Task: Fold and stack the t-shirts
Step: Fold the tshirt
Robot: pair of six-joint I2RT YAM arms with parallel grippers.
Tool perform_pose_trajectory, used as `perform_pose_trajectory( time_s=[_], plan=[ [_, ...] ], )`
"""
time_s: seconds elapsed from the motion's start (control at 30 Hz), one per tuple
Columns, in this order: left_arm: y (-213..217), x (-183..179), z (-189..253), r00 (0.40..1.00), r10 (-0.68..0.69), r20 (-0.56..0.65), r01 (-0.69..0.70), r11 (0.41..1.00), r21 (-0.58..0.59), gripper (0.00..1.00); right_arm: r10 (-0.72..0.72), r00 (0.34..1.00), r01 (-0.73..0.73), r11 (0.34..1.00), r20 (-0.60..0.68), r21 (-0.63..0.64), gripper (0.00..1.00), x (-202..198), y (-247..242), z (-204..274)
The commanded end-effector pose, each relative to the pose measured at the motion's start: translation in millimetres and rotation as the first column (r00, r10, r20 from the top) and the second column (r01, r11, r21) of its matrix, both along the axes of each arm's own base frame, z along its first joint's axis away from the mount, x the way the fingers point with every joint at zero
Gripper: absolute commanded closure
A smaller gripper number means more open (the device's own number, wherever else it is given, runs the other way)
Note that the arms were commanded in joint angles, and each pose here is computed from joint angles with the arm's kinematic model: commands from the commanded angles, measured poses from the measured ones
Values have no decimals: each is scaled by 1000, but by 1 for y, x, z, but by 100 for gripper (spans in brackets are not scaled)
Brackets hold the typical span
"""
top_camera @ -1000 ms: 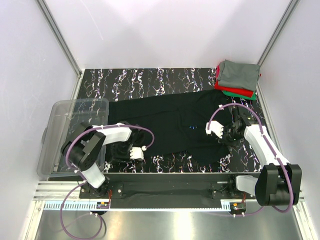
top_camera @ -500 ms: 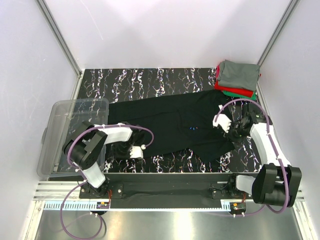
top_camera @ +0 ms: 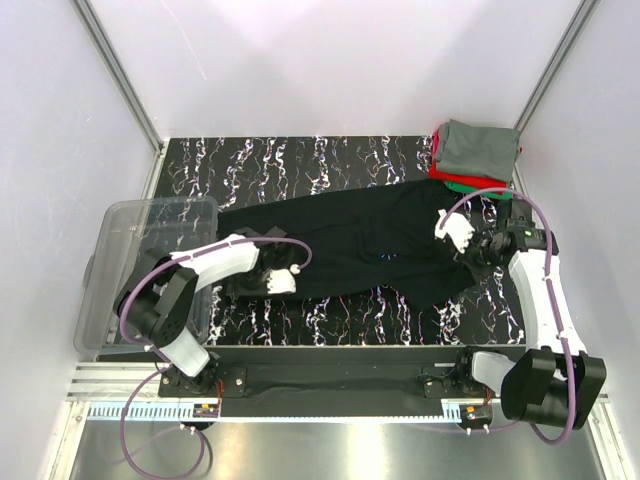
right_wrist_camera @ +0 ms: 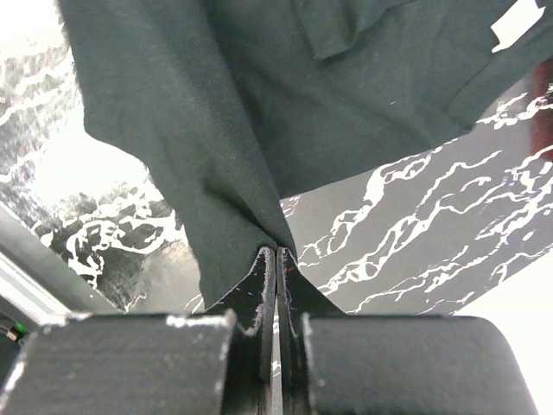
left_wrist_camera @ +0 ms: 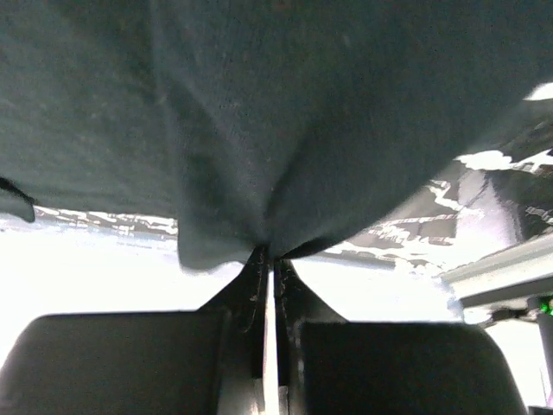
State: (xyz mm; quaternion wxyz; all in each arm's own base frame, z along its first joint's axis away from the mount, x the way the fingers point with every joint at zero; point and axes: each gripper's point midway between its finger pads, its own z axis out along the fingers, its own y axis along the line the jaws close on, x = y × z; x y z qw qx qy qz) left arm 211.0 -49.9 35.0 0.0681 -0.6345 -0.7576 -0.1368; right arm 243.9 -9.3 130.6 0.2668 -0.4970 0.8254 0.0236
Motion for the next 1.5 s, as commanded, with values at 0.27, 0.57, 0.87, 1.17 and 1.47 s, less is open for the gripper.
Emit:
perform_pose_trajectory(
  time_s=[0.27, 0.57, 0.87, 1.17, 1.47],
  plan=[
    [11, 34, 75, 994, -6, 113, 3, 1000, 24, 100, -17, 997, 12, 998, 77, 69, 100, 29, 7, 40],
    [12, 45, 118, 980, 10, 197, -14, 1000, 19, 100, 28, 999, -35, 987, 43, 159, 100, 8, 27, 54],
    [14, 60, 133, 961, 81, 266, -84, 996, -1, 100, 9, 996, -28, 978, 92, 208, 100, 15, 34, 73],
    [18, 74, 135, 943, 131, 306, -134, 991, -13, 100, -20, 994, -9, 964, 106, 265, 100, 43, 38, 82],
    [12, 103, 117, 947, 133, 292, -141, 990, 7, 100, -50, 994, 15, 946, 101, 323, 100, 99, 36, 95]
  ],
)
